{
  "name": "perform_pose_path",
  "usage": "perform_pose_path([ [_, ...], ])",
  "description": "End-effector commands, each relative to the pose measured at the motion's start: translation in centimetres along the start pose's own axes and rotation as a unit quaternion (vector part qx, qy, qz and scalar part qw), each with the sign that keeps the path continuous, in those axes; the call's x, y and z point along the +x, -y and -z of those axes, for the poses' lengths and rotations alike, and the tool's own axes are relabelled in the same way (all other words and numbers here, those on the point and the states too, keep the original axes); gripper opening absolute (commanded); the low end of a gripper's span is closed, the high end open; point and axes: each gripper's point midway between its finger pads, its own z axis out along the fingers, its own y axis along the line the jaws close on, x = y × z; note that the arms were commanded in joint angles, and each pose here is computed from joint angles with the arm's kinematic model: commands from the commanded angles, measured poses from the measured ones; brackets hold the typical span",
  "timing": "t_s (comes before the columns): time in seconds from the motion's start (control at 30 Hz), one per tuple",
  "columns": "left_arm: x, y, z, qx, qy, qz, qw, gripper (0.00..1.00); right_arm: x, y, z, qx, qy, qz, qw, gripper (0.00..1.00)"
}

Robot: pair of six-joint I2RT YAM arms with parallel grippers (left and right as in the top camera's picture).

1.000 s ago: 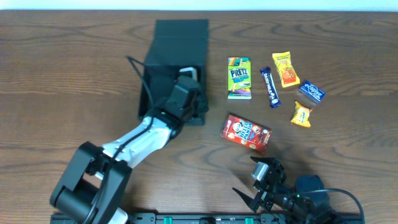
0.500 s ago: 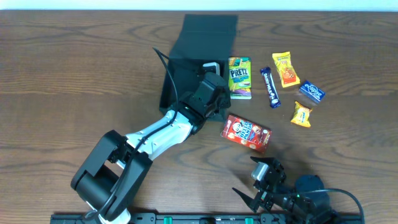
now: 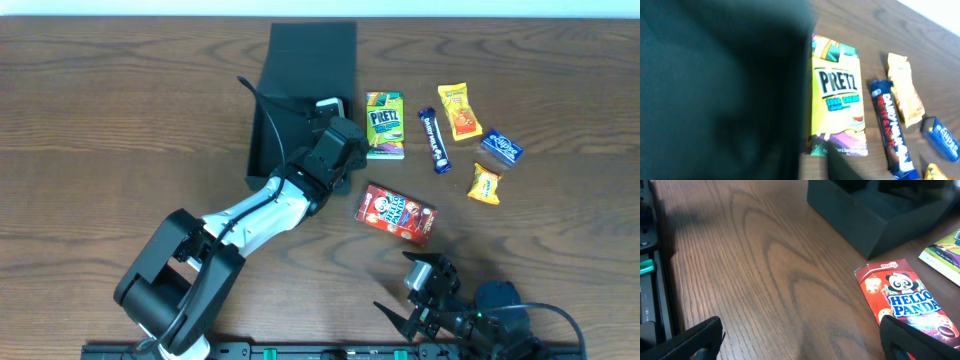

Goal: Pack container

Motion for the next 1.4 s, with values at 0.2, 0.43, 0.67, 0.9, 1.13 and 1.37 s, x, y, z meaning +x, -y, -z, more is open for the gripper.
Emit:
perform_pose_path([
  [0.2,-2.8,2.5,1.8,0.037,0.029,-0.034,0.998,0.95,0.1,0.1,0.0,0.003,0.002,-0.002,1.0,0.99],
  [0.43,-7.6,4.7,8.7,0.052,0.094,-0.159,0.981,0.95,0.1,0.1,0.0,0.003,0.002,-0.002,1.0,0.99],
  [0.67,-11.2,-4.1,15.8,-0.13,0.111,-0.175,0.97,0.95,0.1,0.1,0.0,0.003,0.002,-0.002,1.0,0.99],
  [0.9,-10.4,-11.4,16.8,-0.214,0.035,-0.153,0.964,0.95,0.1,0.1,0.0,0.003,0.002,-0.002,1.0,0.99],
  [1.13,-10.8,-13.1,17.0,-0.22,0.025,-0.132,0.966,0.95,0.1,0.1,0.0,0.003,0.002,-0.002,1.0,0.99],
  [1.37,-10.4,-12.7,16.7,-0.205,0.015,-0.132,0.97,0.95,1.3,2.1,0.1,0.06,-0.027,-0.007,0.998,0.99],
])
